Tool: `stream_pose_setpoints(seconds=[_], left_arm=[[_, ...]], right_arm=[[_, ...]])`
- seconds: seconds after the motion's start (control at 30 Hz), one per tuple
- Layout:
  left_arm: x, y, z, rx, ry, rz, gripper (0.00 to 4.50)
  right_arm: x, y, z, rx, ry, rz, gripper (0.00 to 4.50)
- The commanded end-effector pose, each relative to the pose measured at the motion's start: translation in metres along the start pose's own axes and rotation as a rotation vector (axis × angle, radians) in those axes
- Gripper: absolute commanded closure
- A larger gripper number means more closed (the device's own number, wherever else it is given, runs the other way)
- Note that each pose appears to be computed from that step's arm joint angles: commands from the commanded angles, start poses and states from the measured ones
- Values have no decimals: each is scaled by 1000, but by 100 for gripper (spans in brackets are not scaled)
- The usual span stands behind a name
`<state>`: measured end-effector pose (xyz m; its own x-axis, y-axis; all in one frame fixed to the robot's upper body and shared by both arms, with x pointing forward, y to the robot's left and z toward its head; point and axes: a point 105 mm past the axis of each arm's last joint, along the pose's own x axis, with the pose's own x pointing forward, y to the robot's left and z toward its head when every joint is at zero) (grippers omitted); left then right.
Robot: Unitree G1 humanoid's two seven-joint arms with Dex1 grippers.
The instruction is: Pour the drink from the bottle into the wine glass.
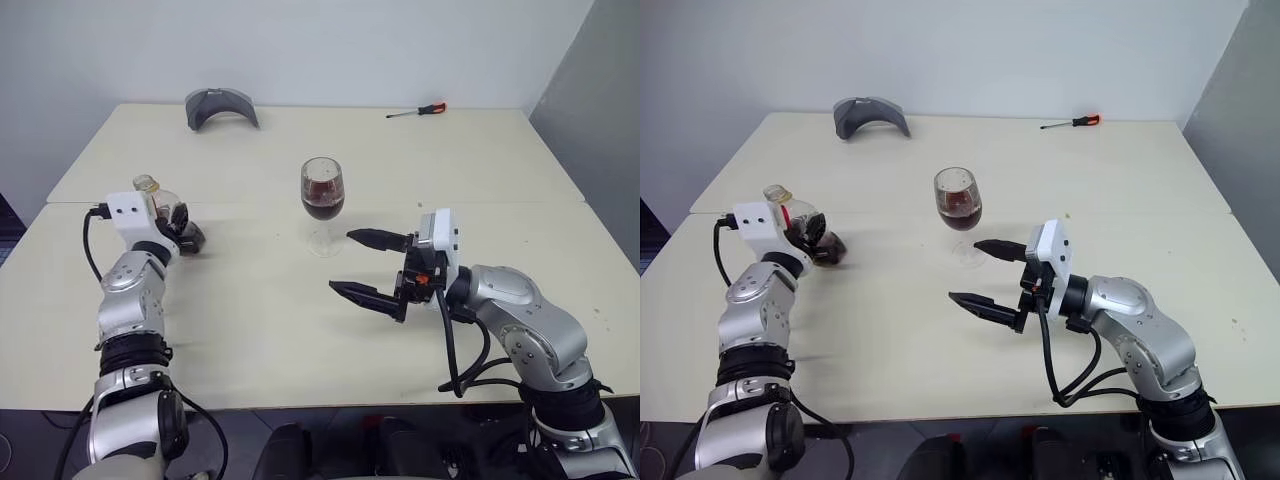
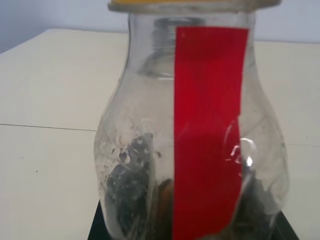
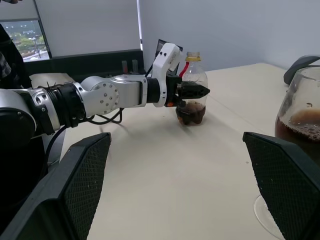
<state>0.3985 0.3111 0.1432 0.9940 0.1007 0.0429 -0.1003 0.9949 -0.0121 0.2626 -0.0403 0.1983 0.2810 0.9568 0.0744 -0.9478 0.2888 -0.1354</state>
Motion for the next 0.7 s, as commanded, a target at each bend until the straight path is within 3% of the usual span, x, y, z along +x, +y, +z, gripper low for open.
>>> stream_pose_setpoints(seconds=[0.03, 0.27, 0.3, 0.57, 0.7], left_arm=[[2, 1, 2, 31, -6, -6, 336], [1, 2, 1, 45, -5, -11, 336], [1, 2, 1, 45, -5, -11, 267], [2, 1, 6, 36, -15, -26, 14], [0, 2, 7, 39, -16, -25, 2]], right_arm=[[1, 4, 12, -45, -34, 12, 0], [3, -2, 10, -50, -29, -16, 0], [3, -2, 10, -52, -29, -19, 0], [4, -7, 12, -59, -31, -27, 0], [4, -8, 13, -65, -31, -31, 0]])
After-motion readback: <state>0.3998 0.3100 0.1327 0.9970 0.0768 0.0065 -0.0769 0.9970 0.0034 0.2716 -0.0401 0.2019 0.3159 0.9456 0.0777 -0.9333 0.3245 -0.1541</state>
